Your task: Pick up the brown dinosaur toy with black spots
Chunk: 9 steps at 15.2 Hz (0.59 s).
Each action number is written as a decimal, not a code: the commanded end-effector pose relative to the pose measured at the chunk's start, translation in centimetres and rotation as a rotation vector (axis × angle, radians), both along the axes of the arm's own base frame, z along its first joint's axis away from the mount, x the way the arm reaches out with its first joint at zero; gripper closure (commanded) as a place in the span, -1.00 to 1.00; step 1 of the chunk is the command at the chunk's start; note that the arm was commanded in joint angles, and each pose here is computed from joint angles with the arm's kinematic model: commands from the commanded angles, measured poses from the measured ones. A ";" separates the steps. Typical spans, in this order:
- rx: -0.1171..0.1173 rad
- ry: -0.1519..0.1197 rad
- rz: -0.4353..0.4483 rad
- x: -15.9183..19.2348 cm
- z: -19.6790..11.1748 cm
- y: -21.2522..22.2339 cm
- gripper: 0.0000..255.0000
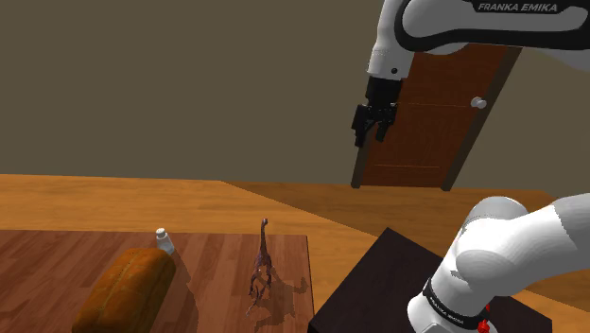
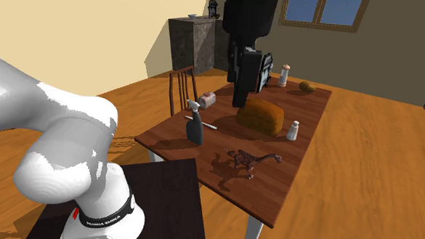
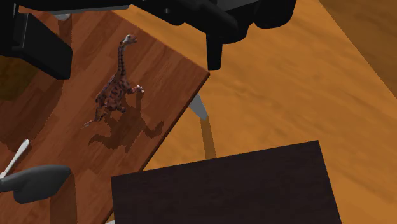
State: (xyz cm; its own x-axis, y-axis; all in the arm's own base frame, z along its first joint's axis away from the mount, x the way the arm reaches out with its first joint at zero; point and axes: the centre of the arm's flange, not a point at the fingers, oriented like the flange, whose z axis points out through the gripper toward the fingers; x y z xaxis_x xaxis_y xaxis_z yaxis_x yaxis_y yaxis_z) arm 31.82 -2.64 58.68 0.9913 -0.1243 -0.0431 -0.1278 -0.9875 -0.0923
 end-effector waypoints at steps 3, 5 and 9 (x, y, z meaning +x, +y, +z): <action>-0.005 -0.004 -0.013 0.7 -2.1 1.4 -1.00; -0.011 -0.009 -0.026 1.5 -4.2 2.9 -1.00; -0.021 -0.017 -0.052 3.1 -8.4 5.7 -1.00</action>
State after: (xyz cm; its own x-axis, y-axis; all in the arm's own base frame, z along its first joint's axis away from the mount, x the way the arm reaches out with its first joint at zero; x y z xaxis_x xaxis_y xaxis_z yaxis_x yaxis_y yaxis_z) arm 34.61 2.22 51.44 0.9853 -0.1686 -0.0272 -0.1702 -0.9825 -0.0758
